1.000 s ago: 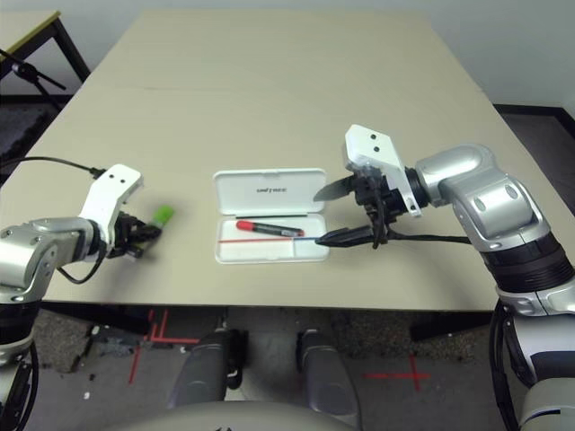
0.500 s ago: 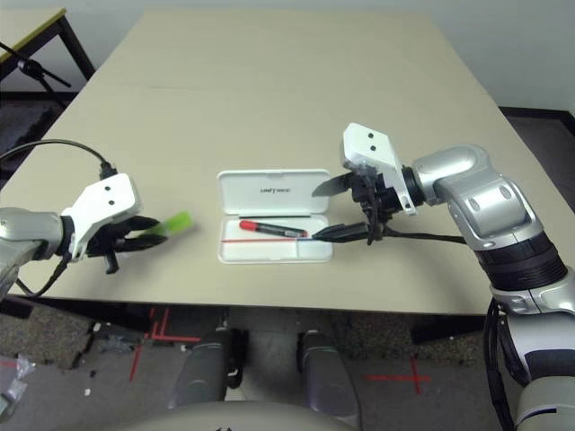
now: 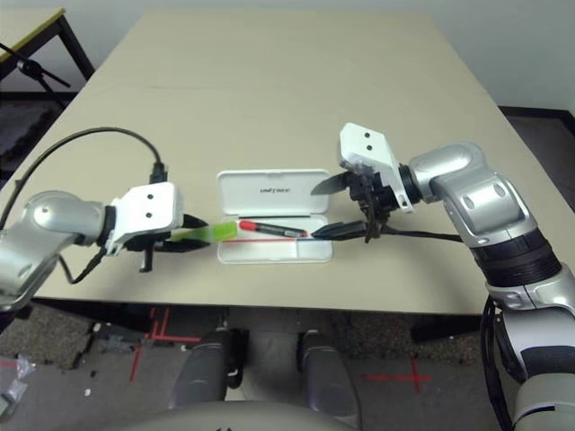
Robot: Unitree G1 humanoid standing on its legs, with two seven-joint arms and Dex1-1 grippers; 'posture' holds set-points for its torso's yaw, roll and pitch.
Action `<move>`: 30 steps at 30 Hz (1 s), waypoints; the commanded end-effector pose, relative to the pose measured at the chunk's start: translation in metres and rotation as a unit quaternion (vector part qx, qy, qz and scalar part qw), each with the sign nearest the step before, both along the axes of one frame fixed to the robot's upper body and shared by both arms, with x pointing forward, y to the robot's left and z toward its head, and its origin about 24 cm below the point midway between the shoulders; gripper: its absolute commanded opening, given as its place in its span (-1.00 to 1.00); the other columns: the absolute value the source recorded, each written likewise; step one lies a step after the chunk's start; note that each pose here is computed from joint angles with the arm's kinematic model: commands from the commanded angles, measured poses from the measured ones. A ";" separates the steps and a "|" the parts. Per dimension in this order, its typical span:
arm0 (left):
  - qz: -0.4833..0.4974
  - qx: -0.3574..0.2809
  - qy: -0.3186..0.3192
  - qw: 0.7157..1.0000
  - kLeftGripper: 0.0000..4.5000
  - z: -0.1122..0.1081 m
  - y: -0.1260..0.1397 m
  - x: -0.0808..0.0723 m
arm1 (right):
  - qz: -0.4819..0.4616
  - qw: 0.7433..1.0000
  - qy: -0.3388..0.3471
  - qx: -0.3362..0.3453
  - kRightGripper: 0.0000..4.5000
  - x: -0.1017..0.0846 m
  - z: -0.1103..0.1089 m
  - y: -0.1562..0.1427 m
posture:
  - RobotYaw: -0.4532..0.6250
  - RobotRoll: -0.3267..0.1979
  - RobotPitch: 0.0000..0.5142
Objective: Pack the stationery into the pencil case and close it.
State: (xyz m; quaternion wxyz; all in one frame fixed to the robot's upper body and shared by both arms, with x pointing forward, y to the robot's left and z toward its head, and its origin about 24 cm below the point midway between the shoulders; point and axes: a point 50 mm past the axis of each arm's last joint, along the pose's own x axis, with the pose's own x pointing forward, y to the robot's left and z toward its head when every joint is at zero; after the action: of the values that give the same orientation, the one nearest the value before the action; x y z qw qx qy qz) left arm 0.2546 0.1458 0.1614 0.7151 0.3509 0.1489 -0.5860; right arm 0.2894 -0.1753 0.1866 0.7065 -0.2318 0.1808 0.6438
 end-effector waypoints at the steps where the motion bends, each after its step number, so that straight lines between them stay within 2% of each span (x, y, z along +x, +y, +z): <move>1: -0.019 0.012 0.016 1.000 -0.53 -0.010 -0.014 0.002 | -0.001 1.000 -0.006 -0.011 1.00 -0.001 0.000 -0.002 | -0.04 0.25 -0.56; 7: -0.043 0.019 0.020 0.999 -0.53 -0.019 -0.041 0.011 | -0.005 1.000 -0.007 -0.013 1.00 -0.002 -0.001 -0.003 | -0.06 0.25 -0.56; 12: -0.044 0.035 0.027 0.998 -0.53 -0.023 -0.054 0.017 | -0.008 1.000 -0.008 -0.014 1.00 -0.002 -0.002 -0.003 | -0.07 0.25 -0.56; 21: -0.046 0.052 0.040 0.997 -0.53 -0.032 -0.061 0.020 | -0.013 1.000 -0.012 -0.017 1.00 -0.002 -0.003 -0.004 | -0.09 0.25 -0.56; 30: -0.052 0.037 0.048 0.997 -0.53 -0.032 -0.063 0.016 | -0.017 1.000 -0.016 -0.018 1.00 -0.002 -0.004 -0.004 | -0.09 0.25 -0.56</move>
State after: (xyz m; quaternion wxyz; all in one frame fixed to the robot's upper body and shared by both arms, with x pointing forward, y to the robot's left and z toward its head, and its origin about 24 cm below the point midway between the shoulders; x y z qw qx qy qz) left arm 0.2738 0.0851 0.1307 0.6678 0.3604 0.1865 -0.6240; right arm 0.2893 -0.1793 0.1832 0.7174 -0.2427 0.1864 0.6258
